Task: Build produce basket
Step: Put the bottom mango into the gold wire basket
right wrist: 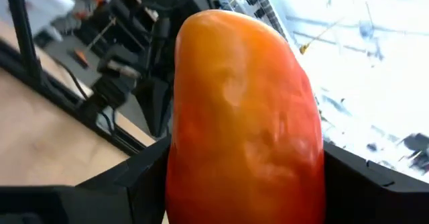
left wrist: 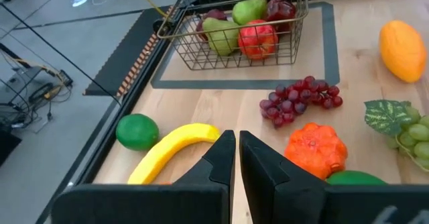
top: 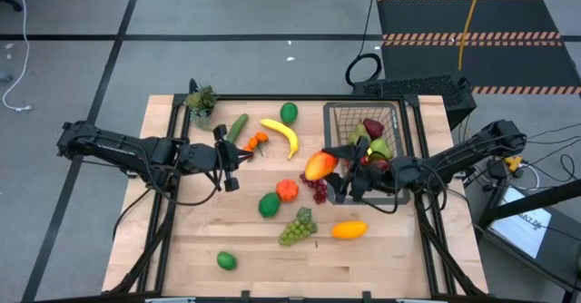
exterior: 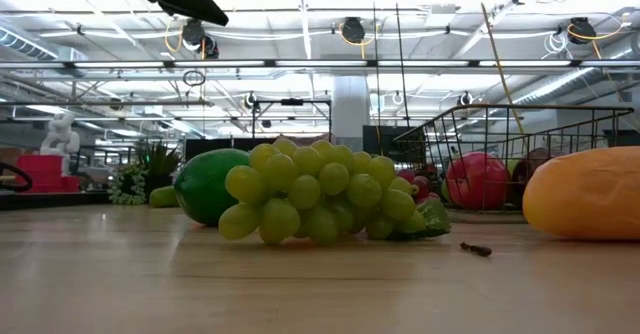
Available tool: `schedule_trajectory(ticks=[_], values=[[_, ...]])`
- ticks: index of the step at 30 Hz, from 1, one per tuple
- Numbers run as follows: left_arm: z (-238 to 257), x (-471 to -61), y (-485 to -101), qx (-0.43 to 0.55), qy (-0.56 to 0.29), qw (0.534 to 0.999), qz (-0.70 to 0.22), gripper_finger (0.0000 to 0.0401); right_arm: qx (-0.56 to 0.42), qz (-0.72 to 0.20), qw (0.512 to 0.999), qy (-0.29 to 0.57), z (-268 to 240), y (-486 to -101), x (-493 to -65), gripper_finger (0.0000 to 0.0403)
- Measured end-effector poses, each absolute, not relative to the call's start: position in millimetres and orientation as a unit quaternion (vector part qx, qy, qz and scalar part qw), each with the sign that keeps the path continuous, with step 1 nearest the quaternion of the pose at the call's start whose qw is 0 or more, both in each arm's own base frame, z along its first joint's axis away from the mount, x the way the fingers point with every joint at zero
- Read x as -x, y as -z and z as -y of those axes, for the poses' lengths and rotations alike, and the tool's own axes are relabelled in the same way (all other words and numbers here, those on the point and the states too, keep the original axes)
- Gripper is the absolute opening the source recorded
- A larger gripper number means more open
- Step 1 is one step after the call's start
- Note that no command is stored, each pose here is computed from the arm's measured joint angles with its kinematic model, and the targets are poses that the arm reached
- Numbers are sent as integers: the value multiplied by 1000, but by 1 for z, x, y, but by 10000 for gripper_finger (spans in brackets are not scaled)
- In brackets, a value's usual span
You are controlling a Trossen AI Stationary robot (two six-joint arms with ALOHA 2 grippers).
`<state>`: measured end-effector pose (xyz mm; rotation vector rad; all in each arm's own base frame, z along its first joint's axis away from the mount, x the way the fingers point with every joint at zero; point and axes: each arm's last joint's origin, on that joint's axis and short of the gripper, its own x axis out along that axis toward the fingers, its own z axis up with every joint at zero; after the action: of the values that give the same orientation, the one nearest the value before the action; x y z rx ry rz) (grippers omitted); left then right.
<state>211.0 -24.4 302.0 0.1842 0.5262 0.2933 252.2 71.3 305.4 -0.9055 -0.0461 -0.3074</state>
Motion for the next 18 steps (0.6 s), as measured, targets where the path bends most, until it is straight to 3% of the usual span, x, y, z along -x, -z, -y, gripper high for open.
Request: schedule_trajectory(ticks=[18], values=[[24,-212,-303,-95,-143,952,-254,26,576,1,803,153,-71,-307,-252,294]])
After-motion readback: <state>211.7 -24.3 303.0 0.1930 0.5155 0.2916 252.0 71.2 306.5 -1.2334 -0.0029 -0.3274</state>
